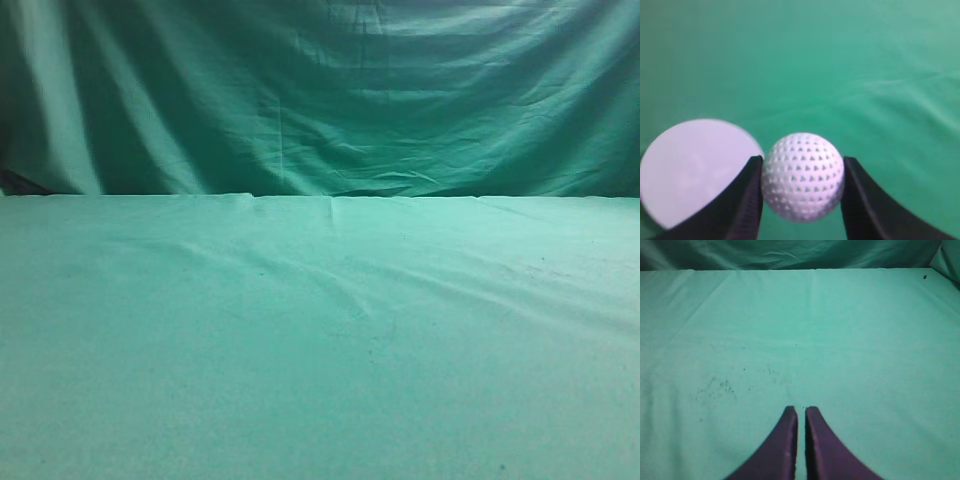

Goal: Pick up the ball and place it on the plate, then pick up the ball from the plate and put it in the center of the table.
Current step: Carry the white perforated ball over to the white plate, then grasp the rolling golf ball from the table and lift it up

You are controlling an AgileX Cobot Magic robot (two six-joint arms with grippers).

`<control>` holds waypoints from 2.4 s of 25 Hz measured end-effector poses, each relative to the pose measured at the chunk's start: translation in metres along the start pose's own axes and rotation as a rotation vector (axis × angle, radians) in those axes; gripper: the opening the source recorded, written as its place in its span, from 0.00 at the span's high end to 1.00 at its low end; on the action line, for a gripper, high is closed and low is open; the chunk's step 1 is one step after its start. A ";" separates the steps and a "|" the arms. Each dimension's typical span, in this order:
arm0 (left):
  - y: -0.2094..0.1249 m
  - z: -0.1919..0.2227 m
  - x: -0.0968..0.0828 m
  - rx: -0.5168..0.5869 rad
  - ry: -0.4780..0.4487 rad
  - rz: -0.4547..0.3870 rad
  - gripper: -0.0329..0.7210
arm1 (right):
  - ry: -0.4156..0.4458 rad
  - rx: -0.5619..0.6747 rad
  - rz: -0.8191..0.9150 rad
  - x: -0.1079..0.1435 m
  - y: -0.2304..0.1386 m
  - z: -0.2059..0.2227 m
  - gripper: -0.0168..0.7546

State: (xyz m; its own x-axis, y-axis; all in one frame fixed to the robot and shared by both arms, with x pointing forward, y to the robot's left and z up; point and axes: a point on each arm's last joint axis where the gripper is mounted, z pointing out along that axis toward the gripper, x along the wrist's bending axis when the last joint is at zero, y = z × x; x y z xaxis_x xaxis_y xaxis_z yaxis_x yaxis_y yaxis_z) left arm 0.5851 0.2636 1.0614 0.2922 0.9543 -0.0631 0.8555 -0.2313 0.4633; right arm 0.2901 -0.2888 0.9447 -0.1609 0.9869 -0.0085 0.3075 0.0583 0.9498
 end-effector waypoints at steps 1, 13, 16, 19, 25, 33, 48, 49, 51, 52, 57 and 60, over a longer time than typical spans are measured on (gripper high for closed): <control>-0.006 -0.002 0.018 0.006 0.024 -0.056 0.57 | 0.000 0.000 0.000 0.000 0.000 0.000 0.91; -0.066 0.015 0.098 0.035 0.189 -0.278 0.57 | 0.000 0.000 0.000 0.000 0.000 0.000 0.98; -0.068 0.022 0.102 0.058 0.208 -0.271 0.57 | 0.000 0.000 -0.002 0.000 0.000 0.000 0.91; -0.072 0.038 0.106 0.095 0.201 -0.275 0.57 | 0.000 0.000 -0.004 0.000 0.000 0.000 0.91; -0.074 0.062 0.108 0.137 0.188 -0.256 0.57 | 0.000 0.000 -0.004 0.000 0.000 0.000 0.98; -0.069 0.070 0.098 0.131 0.176 -0.187 0.46 | 0.000 0.000 -0.006 0.000 0.000 0.000 0.91; 0.018 -0.004 0.077 0.010 -0.089 -0.232 0.84 | 0.000 0.000 -0.006 0.000 0.000 0.000 0.98; 0.021 -0.010 0.072 -0.004 -0.101 -0.218 0.89 | 0.000 0.000 -0.006 0.000 0.000 0.000 0.91; 0.027 -0.025 0.058 -0.044 -0.110 -0.179 0.96 | 0.000 0.000 -0.006 0.000 0.000 0.000 0.98; 0.029 -0.035 0.049 -0.069 -0.112 -0.155 0.96 | 0.000 0.000 -0.004 0.000 0.000 0.000 0.98; 0.036 -0.087 -0.005 -0.210 -0.105 0.012 0.96 | 0.000 0.000 -0.002 0.000 0.000 0.000 0.91; 0.031 -0.121 -0.041 -0.320 -0.115 0.113 0.96 | 0.000 0.000 -0.002 0.000 0.000 0.000 0.91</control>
State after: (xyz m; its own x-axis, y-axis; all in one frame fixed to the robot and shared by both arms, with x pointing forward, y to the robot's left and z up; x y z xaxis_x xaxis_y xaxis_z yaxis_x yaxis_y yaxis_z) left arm 0.5482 0.2401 1.1850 0.4386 0.8945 -0.0862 0.6431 -0.2454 0.7254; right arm 0.2901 -0.2888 0.9447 -0.1615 0.9868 -0.0101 0.3072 0.0600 0.9497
